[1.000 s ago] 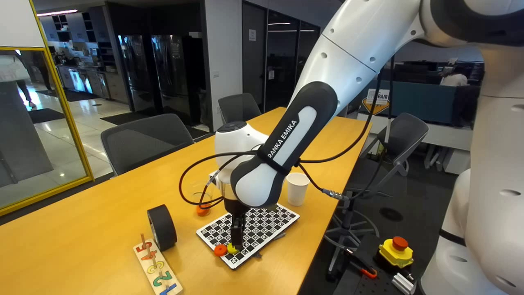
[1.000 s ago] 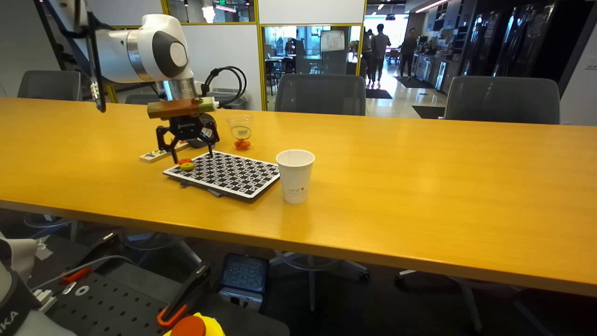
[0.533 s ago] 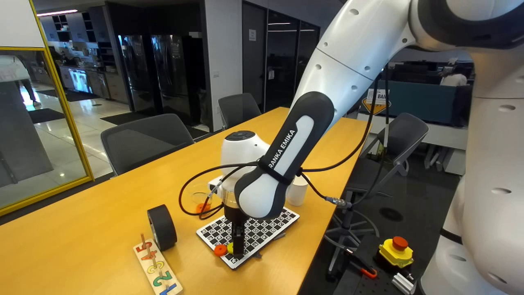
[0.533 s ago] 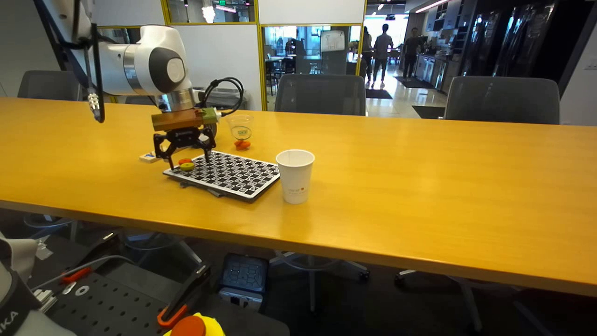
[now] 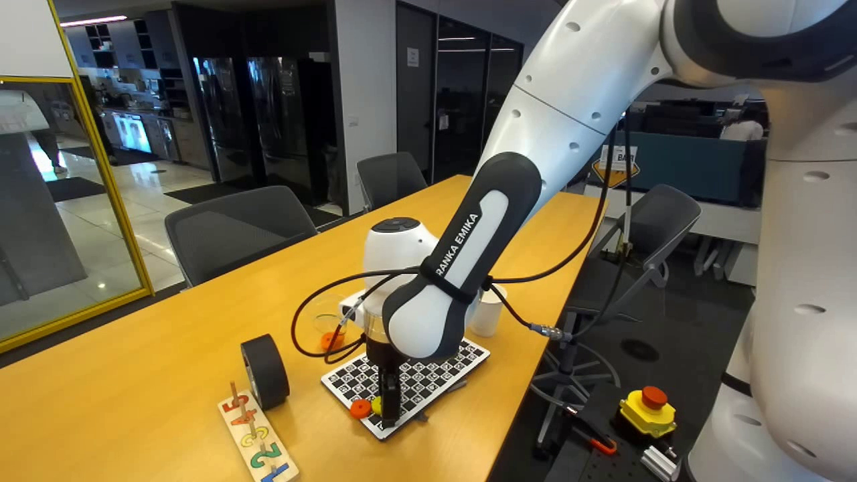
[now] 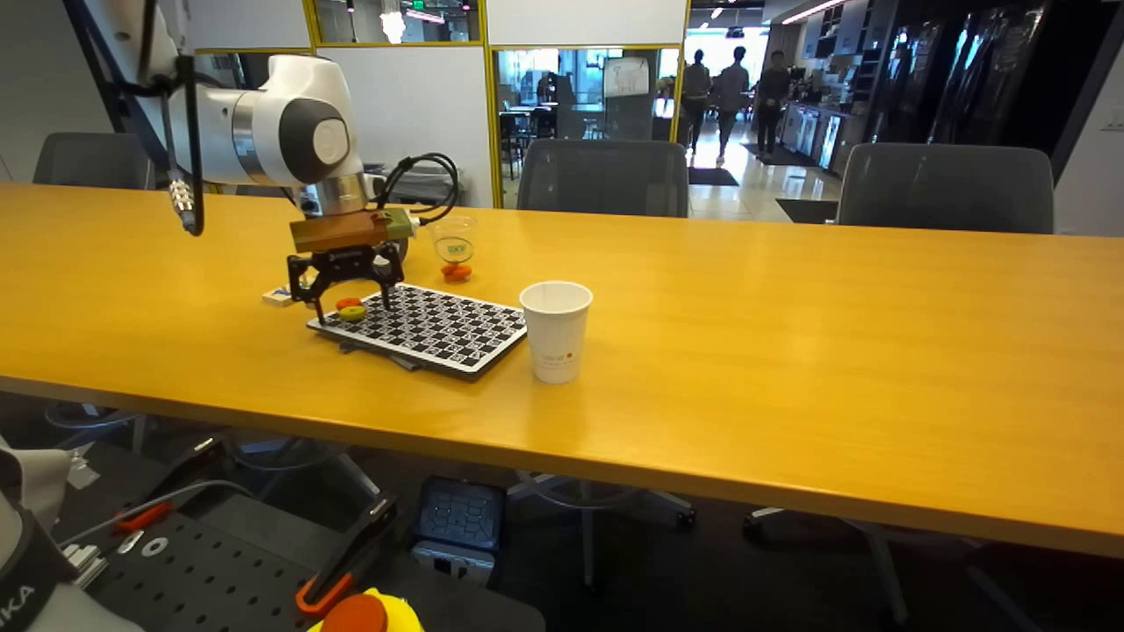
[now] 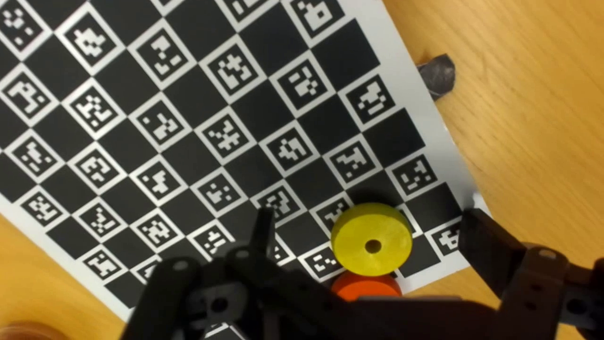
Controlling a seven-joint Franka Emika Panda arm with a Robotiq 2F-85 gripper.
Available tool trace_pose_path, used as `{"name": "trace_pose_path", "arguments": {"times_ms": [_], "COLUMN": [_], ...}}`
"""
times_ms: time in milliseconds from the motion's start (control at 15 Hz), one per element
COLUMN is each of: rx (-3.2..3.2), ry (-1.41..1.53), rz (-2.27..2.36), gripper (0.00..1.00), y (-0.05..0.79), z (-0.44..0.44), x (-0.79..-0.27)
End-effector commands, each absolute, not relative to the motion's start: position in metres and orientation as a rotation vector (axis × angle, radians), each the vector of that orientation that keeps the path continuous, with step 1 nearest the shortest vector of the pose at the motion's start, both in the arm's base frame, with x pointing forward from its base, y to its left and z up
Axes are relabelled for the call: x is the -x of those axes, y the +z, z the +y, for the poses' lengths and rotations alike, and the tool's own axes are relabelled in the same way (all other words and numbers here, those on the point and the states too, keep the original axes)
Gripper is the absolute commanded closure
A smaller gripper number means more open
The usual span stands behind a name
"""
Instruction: Put two orange rings in the white cup and the rest in the clear cup
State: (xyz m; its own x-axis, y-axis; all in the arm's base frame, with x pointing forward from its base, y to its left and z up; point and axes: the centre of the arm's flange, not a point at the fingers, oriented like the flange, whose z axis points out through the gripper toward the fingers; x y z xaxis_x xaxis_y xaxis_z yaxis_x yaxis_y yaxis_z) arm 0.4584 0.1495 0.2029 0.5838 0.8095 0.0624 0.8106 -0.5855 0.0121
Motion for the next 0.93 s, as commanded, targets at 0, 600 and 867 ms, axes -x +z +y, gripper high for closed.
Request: {"name": "trace_pose_path", "arguments": {"times_ms": [0,600,867], "rx": [2.756,2.773,2.824], "ry": [-0.132,-0.133,-0.122], "rz": [-1.438,-1.429,-1.355], "gripper": [0.25,0.82,0.79], "y": [0.209,0.218,0.234], "z": [0.149,0.149,0.132], "x": [-0.460,-0.462,-0.464]}}
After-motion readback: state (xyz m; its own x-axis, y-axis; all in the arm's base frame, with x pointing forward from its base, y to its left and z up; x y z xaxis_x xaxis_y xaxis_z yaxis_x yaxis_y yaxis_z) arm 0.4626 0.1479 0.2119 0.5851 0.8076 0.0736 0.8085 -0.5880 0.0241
